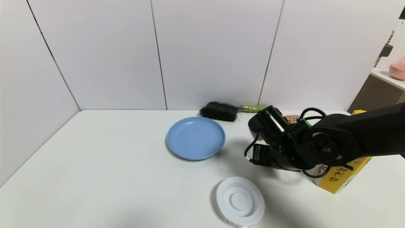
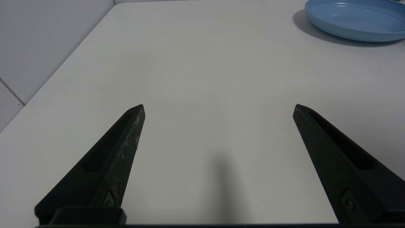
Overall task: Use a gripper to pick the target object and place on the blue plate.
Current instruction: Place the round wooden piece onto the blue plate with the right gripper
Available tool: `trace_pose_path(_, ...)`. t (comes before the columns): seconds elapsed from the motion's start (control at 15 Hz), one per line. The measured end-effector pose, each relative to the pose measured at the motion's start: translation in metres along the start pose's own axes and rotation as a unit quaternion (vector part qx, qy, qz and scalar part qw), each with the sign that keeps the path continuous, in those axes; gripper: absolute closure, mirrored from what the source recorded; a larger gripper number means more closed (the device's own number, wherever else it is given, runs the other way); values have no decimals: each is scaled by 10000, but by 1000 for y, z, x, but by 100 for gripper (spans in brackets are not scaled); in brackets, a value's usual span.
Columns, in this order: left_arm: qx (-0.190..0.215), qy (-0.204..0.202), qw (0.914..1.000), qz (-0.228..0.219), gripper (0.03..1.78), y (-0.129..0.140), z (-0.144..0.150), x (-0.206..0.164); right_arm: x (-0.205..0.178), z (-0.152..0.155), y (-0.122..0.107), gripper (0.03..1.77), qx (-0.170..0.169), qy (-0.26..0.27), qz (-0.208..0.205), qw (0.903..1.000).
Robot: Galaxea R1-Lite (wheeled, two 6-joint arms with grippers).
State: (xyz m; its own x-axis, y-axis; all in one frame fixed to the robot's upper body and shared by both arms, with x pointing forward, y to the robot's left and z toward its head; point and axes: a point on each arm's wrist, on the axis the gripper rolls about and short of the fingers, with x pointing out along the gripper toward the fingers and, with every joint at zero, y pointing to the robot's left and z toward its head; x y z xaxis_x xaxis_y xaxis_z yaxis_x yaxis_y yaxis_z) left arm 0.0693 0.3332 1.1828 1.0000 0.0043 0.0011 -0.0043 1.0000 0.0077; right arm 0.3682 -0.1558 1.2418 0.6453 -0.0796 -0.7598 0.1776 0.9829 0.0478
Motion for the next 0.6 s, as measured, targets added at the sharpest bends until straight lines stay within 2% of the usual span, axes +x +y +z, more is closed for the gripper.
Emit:
trace_pose_path(0.33,-2,0,10000,2,12,0,0,0,-18,21,10,134,-54,-366,315,9988)
trace_pose_path(0.6,-2,0,10000,0,12,0,0,0,-41,37,43,134,-53,-771,912,9928)
